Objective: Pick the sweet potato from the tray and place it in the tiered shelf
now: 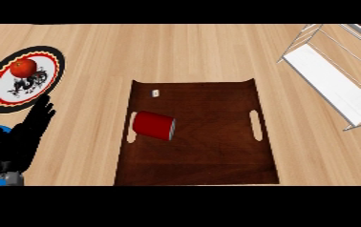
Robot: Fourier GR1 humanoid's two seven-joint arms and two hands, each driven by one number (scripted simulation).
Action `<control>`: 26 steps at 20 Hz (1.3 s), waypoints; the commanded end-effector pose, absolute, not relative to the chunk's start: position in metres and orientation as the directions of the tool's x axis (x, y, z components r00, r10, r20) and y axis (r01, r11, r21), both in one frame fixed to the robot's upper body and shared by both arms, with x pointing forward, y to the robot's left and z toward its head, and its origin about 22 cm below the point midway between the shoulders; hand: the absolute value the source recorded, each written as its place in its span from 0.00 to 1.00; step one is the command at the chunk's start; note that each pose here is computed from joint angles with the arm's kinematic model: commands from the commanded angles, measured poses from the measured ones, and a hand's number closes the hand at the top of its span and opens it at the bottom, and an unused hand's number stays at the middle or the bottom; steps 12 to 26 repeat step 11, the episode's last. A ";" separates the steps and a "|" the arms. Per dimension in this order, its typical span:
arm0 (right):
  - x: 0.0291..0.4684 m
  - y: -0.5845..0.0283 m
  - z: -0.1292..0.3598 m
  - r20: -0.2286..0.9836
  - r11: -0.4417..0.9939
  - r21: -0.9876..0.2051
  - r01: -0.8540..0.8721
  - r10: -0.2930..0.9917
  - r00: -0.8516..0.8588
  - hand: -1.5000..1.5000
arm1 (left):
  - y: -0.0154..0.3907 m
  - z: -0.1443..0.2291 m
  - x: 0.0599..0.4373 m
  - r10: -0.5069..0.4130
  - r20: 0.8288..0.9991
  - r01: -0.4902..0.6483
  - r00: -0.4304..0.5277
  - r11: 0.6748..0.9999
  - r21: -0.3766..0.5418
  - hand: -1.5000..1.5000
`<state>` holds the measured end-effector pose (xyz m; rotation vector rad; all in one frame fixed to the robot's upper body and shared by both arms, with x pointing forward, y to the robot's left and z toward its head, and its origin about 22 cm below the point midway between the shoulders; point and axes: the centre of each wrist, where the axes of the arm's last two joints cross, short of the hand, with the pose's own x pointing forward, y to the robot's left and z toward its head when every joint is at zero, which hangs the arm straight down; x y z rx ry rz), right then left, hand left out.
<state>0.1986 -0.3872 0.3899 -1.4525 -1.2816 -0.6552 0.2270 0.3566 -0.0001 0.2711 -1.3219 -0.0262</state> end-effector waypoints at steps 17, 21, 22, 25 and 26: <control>0.058 -0.385 0.410 0.857 0.032 -0.427 0.904 0.335 0.392 0.00 | 0.388 -0.006 0.195 -0.158 0.935 -0.206 0.317 0.951 0.230 0.50; 0.058 -0.385 0.410 0.857 0.032 -0.427 0.904 0.335 0.392 0.00 | 0.388 -0.006 0.195 -0.158 0.935 -0.206 0.317 0.951 0.230 0.50; 0.058 -0.385 0.410 0.857 0.032 -0.427 0.904 0.335 0.392 0.00 | 0.388 -0.006 0.195 -0.158 0.935 -0.206 0.317 0.951 0.230 0.50; 0.058 -0.385 0.410 0.857 0.032 -0.427 0.904 0.335 0.392 0.00 | 0.388 -0.006 0.195 -0.158 0.935 -0.206 0.317 0.951 0.230 0.50; 0.058 -0.385 0.410 0.857 0.032 -0.427 0.904 0.335 0.392 0.00 | 0.388 -0.006 0.195 -0.158 0.935 -0.206 0.317 0.951 0.230 0.50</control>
